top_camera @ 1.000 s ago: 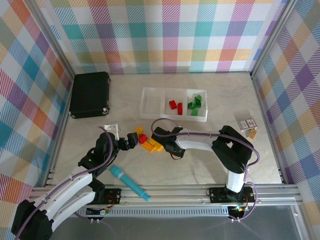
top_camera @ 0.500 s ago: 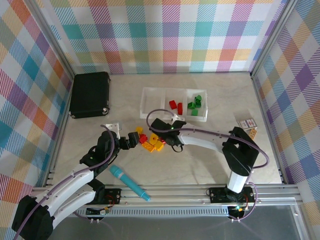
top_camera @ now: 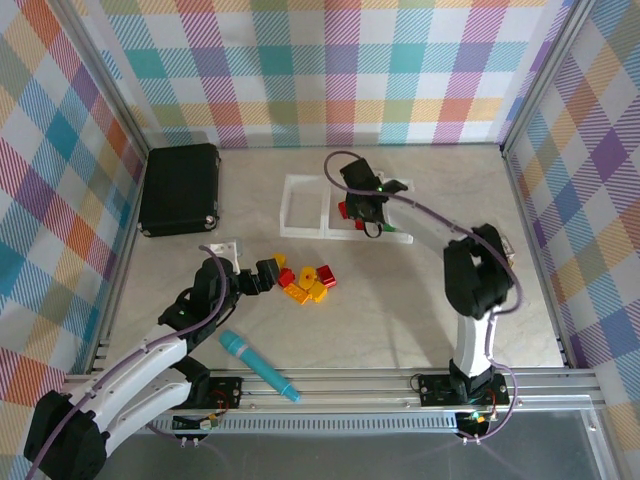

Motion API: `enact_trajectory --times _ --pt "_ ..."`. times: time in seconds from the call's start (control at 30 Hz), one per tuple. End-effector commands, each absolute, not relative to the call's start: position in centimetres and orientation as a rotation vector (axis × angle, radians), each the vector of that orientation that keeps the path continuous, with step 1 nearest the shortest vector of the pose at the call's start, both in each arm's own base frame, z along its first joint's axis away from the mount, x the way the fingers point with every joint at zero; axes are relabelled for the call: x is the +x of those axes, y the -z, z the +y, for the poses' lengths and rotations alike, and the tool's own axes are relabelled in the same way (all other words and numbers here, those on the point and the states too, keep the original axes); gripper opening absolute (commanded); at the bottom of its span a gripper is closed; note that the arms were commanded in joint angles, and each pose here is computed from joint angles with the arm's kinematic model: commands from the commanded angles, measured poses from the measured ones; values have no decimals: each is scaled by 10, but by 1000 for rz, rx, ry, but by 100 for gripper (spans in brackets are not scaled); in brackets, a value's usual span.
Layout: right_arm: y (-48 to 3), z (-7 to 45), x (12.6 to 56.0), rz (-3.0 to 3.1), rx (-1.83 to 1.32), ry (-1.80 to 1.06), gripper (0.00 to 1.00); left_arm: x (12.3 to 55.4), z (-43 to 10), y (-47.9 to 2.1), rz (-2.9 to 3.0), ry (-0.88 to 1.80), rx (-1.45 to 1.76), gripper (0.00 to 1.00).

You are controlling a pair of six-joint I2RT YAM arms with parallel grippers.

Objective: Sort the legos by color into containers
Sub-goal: Place the lego in the container.

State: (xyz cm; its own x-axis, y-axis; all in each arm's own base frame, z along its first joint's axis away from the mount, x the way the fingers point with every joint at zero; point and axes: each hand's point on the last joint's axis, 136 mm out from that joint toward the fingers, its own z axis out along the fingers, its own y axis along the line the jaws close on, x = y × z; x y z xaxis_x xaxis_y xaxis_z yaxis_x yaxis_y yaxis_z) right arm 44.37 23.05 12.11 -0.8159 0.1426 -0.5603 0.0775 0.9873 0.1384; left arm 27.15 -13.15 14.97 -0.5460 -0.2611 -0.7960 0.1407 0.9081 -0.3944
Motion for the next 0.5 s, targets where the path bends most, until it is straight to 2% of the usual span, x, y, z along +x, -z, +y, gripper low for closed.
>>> enact_trajectory --times 0.0,0.13,0.47 --pt "-124 253 459 2566 -46 -221 19 273 -133 -167 2065 545 -106 100" --pt "-116 257 478 2600 -110 -179 22 272 -132 -164 2076 539 -110 99" --pt "-107 258 486 2642 -131 -259 60 275 -138 -162 2112 551 -113 100"
